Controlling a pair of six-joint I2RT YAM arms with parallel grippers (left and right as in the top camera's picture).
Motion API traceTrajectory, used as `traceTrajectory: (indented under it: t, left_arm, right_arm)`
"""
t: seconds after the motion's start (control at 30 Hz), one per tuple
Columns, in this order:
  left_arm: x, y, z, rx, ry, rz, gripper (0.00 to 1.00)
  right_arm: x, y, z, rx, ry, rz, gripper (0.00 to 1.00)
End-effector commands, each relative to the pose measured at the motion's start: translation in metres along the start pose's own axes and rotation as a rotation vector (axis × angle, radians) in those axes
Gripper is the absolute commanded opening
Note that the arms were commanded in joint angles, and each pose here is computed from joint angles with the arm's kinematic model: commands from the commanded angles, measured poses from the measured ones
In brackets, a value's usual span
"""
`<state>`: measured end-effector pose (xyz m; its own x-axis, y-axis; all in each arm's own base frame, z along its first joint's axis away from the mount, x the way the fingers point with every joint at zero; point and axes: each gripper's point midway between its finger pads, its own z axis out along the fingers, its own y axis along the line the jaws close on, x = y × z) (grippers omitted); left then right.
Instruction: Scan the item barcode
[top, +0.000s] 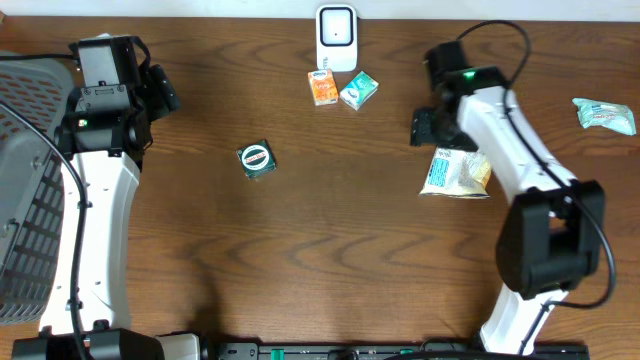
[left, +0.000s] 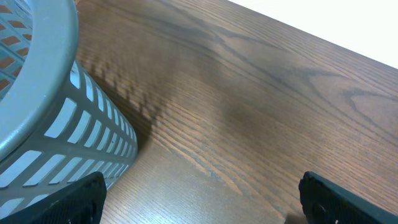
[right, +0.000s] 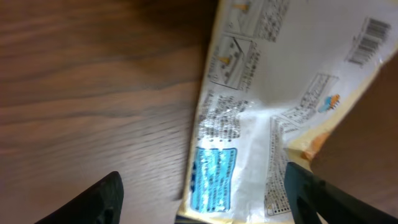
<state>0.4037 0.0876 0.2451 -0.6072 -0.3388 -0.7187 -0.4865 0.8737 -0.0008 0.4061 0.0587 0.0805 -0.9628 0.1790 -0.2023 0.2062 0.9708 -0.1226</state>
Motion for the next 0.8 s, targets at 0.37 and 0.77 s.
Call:
traceTrajectory:
  t: [0.37, 0.77]
  left_arm:
    - [-0.003, 0.002, 0.001, -0.012, -0.004, 0.010, 0.98]
    - [-0.002, 0.003, 0.001, -0.013, -0.001, 0.011, 0.98]
  right_arm:
    - [0.035, -0.025, 0.070, 0.372, 0.059, 0.031, 0.63]
    - [0.019, 0.045, 0.063, -0.063, 0.145, -0.007, 0.01]
